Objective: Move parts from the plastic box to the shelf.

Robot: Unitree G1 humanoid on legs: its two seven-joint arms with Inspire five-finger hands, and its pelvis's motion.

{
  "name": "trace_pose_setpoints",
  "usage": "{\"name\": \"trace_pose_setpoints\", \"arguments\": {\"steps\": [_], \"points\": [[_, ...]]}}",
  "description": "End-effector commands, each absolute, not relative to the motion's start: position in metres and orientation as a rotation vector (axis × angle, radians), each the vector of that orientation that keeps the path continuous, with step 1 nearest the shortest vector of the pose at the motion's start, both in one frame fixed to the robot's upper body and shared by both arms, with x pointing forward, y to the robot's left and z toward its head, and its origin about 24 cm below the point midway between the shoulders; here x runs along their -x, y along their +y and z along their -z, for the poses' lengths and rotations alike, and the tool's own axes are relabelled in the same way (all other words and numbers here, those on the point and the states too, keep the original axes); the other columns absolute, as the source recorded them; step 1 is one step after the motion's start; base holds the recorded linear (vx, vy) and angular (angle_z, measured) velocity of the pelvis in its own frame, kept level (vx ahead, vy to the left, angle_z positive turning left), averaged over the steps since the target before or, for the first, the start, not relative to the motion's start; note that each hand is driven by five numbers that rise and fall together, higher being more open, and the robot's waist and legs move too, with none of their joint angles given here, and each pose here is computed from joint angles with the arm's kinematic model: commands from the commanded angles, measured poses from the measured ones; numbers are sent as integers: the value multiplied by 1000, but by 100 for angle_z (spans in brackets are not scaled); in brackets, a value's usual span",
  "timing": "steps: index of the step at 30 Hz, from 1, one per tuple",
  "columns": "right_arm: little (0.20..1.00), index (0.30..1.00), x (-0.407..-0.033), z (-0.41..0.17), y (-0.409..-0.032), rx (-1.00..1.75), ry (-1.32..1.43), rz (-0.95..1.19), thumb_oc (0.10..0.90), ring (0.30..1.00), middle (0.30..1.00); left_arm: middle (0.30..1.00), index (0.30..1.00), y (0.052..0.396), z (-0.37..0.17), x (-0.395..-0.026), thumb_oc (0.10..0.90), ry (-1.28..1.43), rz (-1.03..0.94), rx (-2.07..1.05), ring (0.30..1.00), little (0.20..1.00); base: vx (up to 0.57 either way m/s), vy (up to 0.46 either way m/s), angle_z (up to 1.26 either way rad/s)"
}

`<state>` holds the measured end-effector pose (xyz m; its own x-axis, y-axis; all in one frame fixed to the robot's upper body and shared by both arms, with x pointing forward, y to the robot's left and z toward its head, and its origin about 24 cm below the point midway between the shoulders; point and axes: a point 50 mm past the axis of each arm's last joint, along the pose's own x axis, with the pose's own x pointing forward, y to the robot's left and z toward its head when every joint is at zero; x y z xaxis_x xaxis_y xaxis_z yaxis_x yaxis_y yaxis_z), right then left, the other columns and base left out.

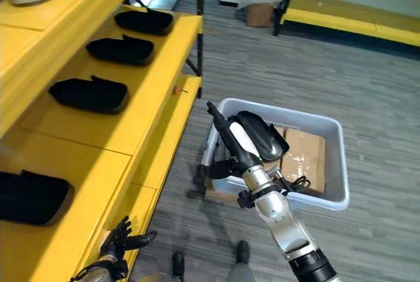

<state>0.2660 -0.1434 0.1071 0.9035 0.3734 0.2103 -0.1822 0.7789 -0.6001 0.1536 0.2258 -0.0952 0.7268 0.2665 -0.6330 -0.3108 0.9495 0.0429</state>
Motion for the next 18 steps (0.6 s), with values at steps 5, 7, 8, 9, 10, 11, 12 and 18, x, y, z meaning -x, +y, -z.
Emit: {"name": "trace_pose_setpoints", "arguments": {"steps": [5,7,8,9,10,11,12,18], "points": [[1000,1000,-265,-151,-144,579,-561,-224,900,1000,1000,1000,1000,249,69,-166,900,532,-348,-18,1000,1000,207,-277,44],[1000,1000,-262,-152,-148,574,-562,-218,900,1000,1000,1000,1000,246,70,-169,900,528,-348,2,1000,1000,116,-247,2],[1000,1000,-261,-151,-151,575,-556,-210,900,1000,1000,1000,1000,244,70,-169,900,530,-346,6,1000,1000,127,-279,10],[1000,1000,-260,-150,-154,579,-547,-209,900,1000,1000,1000,1000,242,71,-169,900,533,-338,10,1000,1000,128,-265,10],[1000,1000,-260,-148,-156,582,-542,-199,900,1000,1000,1000,1000,241,72,-170,900,536,-333,7,1000,1000,113,-252,11],[1000,1000,-260,-147,-159,579,-535,-189,900,1000,1000,1000,1000,240,71,-172,900,534,-327,11,1000,1000,120,-328,0],[1000,1000,-259,-144,-163,582,-518,-179,900,1000,1000,1000,1000,238,72,-172,900,537,-322,17,1000,1000,76,-240,-9],[1000,1000,-252,-135,-182,604,-461,-134,900,1000,1000,1000,1000,230,71,-172,900,533,-278,11,1000,1000,87,-211,-2]]}}
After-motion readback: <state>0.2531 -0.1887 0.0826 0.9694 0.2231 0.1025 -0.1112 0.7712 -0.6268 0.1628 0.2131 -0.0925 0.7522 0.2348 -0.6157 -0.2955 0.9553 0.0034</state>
